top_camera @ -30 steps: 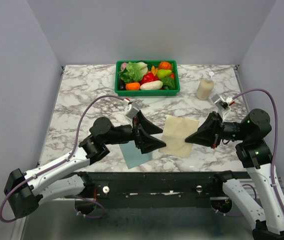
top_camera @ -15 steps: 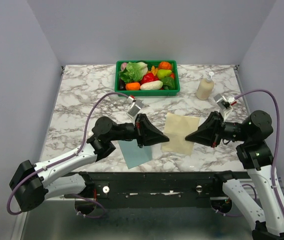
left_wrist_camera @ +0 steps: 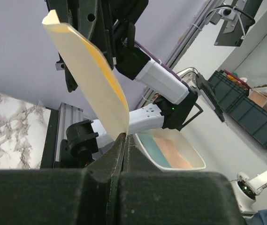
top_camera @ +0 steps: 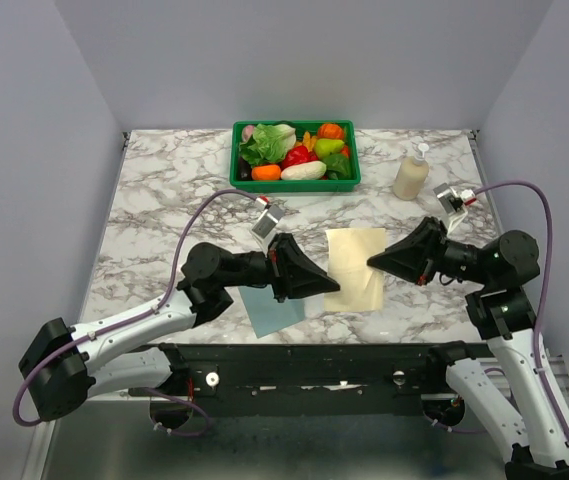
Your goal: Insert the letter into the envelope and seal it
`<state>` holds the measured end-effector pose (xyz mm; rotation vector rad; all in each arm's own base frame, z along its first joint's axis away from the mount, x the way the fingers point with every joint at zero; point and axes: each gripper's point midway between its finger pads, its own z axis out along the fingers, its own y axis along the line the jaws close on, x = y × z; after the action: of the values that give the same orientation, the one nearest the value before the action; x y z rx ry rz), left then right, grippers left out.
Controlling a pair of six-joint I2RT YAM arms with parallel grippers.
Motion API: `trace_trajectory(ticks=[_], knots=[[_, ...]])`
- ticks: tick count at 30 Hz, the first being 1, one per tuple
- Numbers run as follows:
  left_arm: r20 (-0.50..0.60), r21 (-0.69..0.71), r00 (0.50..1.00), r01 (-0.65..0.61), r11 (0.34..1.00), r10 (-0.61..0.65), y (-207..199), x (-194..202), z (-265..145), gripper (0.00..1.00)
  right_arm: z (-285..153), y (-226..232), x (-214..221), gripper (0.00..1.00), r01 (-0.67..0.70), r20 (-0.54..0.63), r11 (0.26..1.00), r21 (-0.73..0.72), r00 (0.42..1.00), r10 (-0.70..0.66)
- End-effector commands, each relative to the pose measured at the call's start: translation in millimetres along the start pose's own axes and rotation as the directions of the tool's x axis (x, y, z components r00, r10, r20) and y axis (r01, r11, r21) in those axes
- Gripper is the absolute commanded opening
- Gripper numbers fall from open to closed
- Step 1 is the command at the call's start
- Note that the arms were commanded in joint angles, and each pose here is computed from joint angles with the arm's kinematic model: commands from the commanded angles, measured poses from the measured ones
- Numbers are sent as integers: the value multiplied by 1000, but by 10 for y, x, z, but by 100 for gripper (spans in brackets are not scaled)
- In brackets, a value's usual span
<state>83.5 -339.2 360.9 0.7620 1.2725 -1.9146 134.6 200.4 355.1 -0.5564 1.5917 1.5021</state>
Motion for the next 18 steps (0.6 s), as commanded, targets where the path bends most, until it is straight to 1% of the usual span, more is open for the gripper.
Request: trace_trajectory(ticks=[1, 2, 3, 4, 5, 6, 7, 8, 10, 11, 12, 13, 14, 15, 16, 17, 18], knots=[[29, 13, 1000, -10, 1000, 10, -50, -28, 9, 0, -1, 93, -146, 1, 35, 74, 999, -11, 997, -34], [29, 11, 1000, -8, 1000, 8, -44, -21, 4, 0, -3, 102, -146, 1, 34, 74, 999, -13, 997, -33], [22, 0, 1000, 0, 1000, 0, -15, 6, -3, 2, -7, 115, -143, 1, 38, 73, 999, -17, 997, -37], [28, -24, 1000, 4, 1000, -4, 39, 17, -21, 20, -13, 137, -150, 1, 45, 75, 999, -19, 996, -44], [34, -42, 999, -17, 999, 18, 62, 5, -38, 30, -24, 160, -156, 1, 56, 81, 998, -19, 995, -55], [19, -94, 1000, 1, 996, 1, 163, 61, -75, 39, -29, 169, -162, 1, 59, 84, 998, -16, 995, -58], [36, -152, 999, 6, 988, 0, 278, 63, -119, 51, -35, 170, -161, 1, 62, 78, 998, -4, 995, -61], [56, -187, 998, -5, 982, 16, 321, 15, -190, 56, -43, 171, -159, 1, 63, 77, 998, 6, 995, -64], [60, -283, 998, 15, 959, 2, 517, 75, -345, 68, -56, 118, -139, 1, 64, 72, 997, 41, 995, -67], [104, -334, 994, -1, 942, 39, 567, -59, -440, 70, -61, 98, -133, 1, 57, 66, 997, 59, 996, -61], [89, -414, 995, 6, 910, 34, 722, -4, -552, 72, -66, 44, -143, 1, 52, 74, 994, 91, 996, -59], [92, -461, 995, 4, 888, 43, 794, -14, -632, 76, -82, -46, -88, 1, 41, 57, 991, 131, 997, -49], [136, -547, 987, 4, 837, 84, 910, -133, -759, 76, -93, -69, -103, 1, 44, 56, 987, 156, 997, -54], [103, -664, 994, 36, 747, 43, 1153, 3, -969, 76, -99, -191, -121, 1, 31, 65, 976, 215, 997, -46], [69, -725, 994, -4, 688, 79, 1234, -51, -1059, 75, -127, -297, -49, 1, 18, 39, 965, 263, 999, -30], [36, -803, 997, -8, 596, 61, 1434, 16, -1203, 74, -139, -368, -34, 1, 10, 32, 956, 294, 999, -20], [1, -908, 1000, -5, 419, 15, 1661, 164, -1536, 70, -155, -451, -45, 1, 5, 35, 942, 337, 999, -17]])
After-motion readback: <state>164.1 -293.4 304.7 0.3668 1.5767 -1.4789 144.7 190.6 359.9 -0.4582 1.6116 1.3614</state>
